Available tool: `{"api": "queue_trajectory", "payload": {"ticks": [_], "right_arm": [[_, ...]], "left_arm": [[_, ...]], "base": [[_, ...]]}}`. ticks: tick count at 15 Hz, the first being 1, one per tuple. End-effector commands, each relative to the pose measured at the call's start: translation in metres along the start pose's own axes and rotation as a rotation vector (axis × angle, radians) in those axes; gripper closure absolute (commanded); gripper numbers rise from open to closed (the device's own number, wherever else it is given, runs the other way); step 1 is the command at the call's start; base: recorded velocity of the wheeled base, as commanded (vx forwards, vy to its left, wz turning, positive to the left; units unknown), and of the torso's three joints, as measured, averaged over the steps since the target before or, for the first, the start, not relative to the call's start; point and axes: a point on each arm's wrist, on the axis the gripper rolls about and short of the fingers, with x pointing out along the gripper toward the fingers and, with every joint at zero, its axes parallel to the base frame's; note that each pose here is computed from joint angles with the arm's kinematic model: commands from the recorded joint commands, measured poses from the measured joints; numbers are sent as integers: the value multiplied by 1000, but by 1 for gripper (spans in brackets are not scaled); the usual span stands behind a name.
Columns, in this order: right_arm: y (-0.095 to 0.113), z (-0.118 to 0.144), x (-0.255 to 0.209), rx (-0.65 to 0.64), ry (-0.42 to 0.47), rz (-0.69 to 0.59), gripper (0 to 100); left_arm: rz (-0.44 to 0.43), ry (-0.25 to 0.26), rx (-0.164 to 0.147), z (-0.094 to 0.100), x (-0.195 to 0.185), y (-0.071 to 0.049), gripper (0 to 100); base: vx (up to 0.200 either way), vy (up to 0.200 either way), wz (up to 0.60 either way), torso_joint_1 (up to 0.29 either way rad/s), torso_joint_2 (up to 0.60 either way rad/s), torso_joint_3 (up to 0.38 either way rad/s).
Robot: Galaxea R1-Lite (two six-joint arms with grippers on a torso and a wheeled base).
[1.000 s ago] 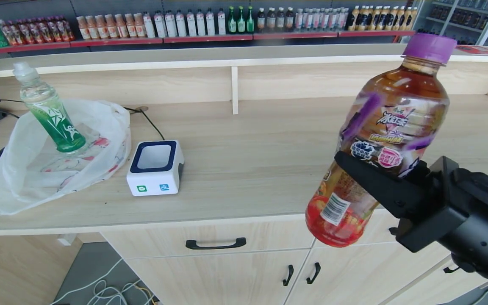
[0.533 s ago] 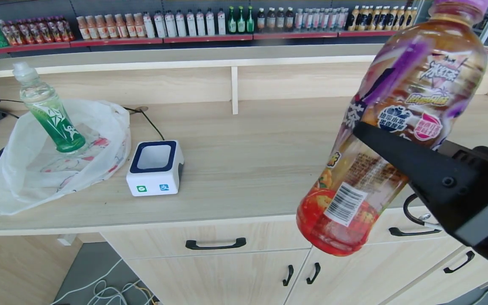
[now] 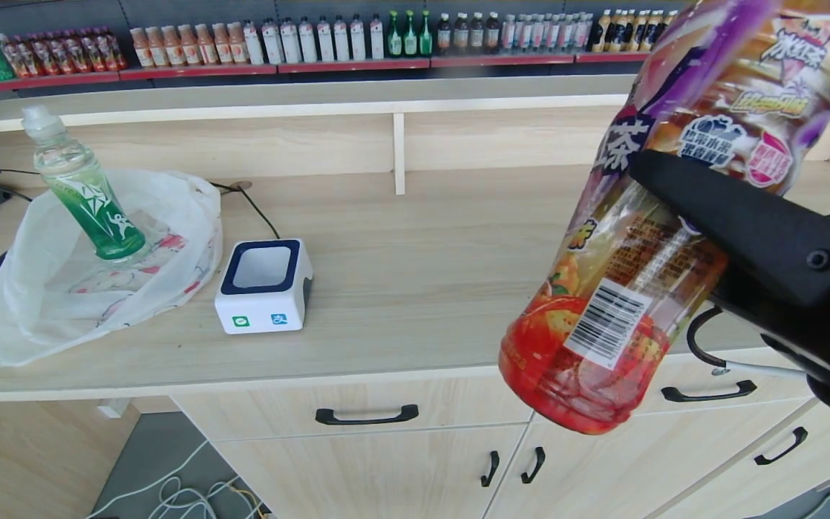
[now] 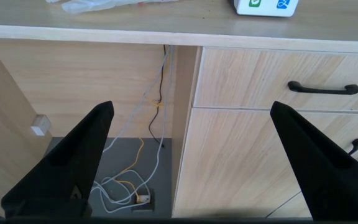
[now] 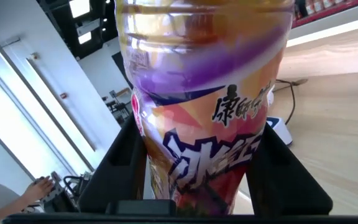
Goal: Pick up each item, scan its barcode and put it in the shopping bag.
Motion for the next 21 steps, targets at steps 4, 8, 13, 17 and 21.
{"api": "queue_trajectory", "payload": {"ticks": [4, 8, 13, 17, 21], "right_arm": [[-3, -3, 4, 10, 11, -4, 100], [-2, -2, 6, 8, 5, 0, 100], [-3, -2, 5, 7, 5, -6, 100], [-3, -4, 2, 6, 14, -11, 100], [-14, -19, 3, -76, 35, -119, 100]], "left_arm": [[1, -1, 0, 0, 0, 0, 0], [1, -1, 0, 0, 0, 0, 0], [-1, -1, 0, 0, 0, 0, 0], [-1, -1, 0, 0, 0, 0, 0], [1, -1, 0, 0, 0, 0, 0]], "base": [[0, 0, 0, 0, 0, 0], [0, 0, 0, 0, 0, 0], [0, 0, 0, 0, 0, 0], [0, 0, 0, 0, 0, 0], [0, 0, 0, 0, 0, 0]]}}
